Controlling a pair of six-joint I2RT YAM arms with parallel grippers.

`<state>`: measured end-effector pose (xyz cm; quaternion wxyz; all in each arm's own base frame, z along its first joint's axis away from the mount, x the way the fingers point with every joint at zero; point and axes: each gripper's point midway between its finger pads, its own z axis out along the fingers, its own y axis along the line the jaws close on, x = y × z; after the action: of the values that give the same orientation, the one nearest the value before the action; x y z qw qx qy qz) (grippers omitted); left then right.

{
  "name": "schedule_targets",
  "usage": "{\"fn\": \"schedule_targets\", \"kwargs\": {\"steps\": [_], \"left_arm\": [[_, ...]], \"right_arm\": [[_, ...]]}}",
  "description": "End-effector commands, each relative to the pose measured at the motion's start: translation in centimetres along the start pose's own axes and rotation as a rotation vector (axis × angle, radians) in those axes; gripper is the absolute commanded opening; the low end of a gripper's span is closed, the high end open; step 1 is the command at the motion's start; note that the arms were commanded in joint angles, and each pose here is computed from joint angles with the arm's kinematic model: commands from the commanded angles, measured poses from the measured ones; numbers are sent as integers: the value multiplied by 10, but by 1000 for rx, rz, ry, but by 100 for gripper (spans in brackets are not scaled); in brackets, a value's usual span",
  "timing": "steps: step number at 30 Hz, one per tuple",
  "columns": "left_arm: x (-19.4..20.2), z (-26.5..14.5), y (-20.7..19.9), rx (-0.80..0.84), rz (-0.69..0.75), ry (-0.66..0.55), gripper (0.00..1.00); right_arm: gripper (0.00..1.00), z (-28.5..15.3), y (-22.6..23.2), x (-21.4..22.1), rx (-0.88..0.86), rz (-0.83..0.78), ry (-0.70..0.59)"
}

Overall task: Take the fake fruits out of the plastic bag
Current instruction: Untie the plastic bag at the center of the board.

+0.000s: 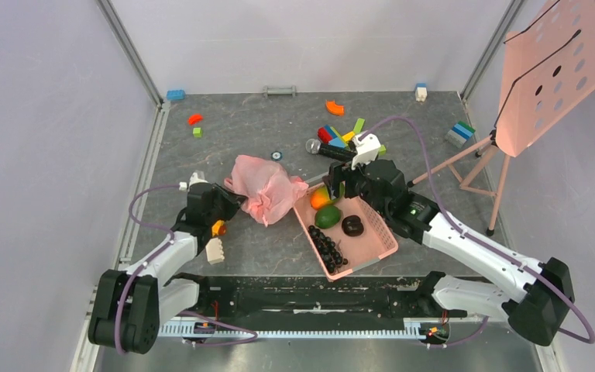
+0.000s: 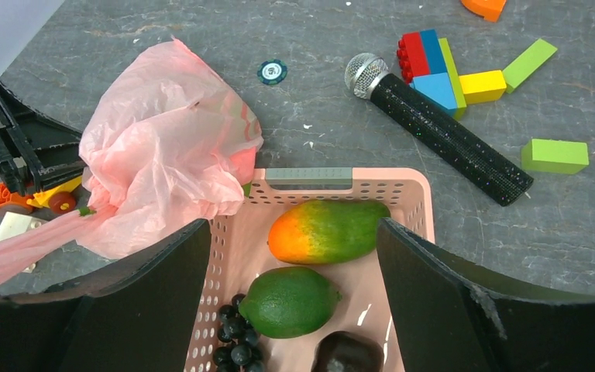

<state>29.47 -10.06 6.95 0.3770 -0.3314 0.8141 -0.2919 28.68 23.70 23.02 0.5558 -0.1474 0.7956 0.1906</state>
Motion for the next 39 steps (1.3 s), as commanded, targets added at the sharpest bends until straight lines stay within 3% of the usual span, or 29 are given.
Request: {"fn": "schedule_targets", "kwargs": {"steps": [1,3,11,17,20,33,39], "left_arm": [[-18,-6,-35,98,-5,-38,14],[-24,-15,-44,103,8,-46,2],[-63,-72,-116,220,41,-115,2],[-60,-87,-149,259,26,-35,2],[-53,-91,-154,265,36,-6,2],[-37,-99,-135,209,-4,1,2],[-34,-106,-133,208,-21,7,2]], "right_arm": [[82,-12,0,-21,-20,-44,-66],[81,-17,6,-23,-72,-93,-81],[76,-52,40,-31,-306,-273,-187],[67,-71,90,-20,-384,-391,-275],[64,-81,121,-15,-418,-463,-331],[61,-62,214,-14,-596,-425,-370],[63,-53,220,-10,-558,-429,-382]]}}
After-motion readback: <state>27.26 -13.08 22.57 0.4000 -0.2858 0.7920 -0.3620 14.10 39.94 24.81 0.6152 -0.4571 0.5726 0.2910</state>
